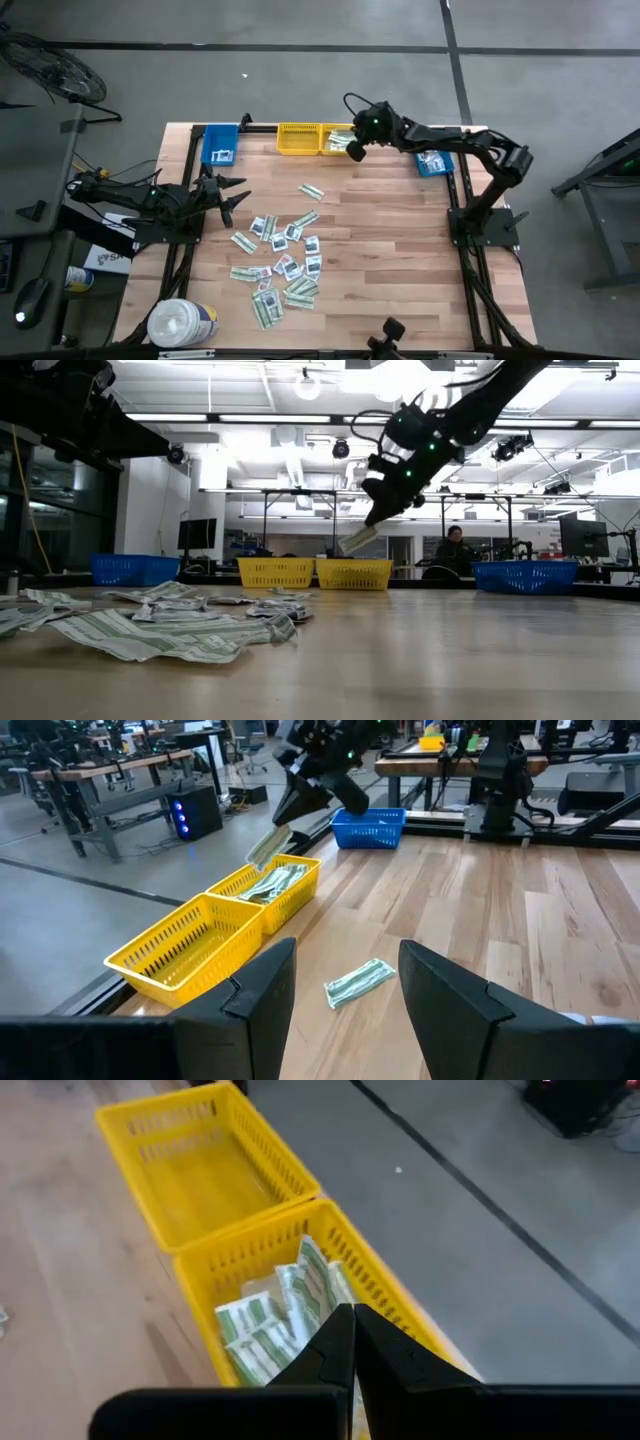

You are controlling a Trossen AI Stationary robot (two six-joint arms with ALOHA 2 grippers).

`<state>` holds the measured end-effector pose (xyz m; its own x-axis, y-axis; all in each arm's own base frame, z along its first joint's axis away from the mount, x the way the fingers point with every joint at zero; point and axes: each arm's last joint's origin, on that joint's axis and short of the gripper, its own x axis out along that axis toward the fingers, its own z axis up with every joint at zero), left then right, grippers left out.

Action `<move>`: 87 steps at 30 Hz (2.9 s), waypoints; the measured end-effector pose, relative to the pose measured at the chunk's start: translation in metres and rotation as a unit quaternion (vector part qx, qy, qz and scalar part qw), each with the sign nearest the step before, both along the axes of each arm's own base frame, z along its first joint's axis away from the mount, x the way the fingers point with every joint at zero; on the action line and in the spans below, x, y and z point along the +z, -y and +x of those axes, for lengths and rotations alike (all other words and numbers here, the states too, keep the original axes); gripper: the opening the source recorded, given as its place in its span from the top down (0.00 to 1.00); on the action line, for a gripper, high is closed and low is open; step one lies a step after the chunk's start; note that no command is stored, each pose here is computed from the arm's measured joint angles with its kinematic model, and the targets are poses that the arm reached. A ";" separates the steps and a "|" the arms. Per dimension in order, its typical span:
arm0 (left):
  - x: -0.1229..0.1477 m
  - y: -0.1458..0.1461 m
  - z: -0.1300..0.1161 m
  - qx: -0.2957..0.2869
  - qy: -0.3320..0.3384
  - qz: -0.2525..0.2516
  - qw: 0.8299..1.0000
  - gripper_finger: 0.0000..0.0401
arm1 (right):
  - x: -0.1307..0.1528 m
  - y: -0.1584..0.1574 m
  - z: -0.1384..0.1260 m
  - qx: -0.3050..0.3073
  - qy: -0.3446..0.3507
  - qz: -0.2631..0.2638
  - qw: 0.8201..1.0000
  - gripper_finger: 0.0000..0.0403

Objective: Pick & Place First Aid Supplies
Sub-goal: Put the green bandage pack into the right yellow bin

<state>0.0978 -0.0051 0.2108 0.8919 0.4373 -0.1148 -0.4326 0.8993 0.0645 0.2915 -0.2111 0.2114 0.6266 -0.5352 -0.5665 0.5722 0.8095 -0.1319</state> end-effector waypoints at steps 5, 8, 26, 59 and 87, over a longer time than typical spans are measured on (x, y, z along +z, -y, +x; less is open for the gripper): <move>0.000 0.000 0.000 -0.001 0.000 0.000 1.000 0.56 | -0.020 0.005 0.006 0.000 -0.014 0.010 1.000 1.00; 0.000 0.000 0.000 -0.001 0.000 0.000 1.000 0.56 | -0.021 0.006 0.007 -0.009 -0.016 0.004 1.000 0.98; 0.000 0.000 0.000 -0.001 -0.001 0.000 1.000 0.56 | -0.007 -0.024 0.020 0.181 -0.026 -0.037 0.982 0.61; 0.000 0.000 0.000 0.004 0.001 0.001 1.000 0.56 | 0.009 -0.082 0.087 0.355 -0.192 0.040 0.914 0.64; -0.003 0.000 0.000 0.005 -0.010 -0.008 1.000 0.56 | -0.043 -0.097 0.127 0.442 -0.306 -0.002 0.843 0.65</move>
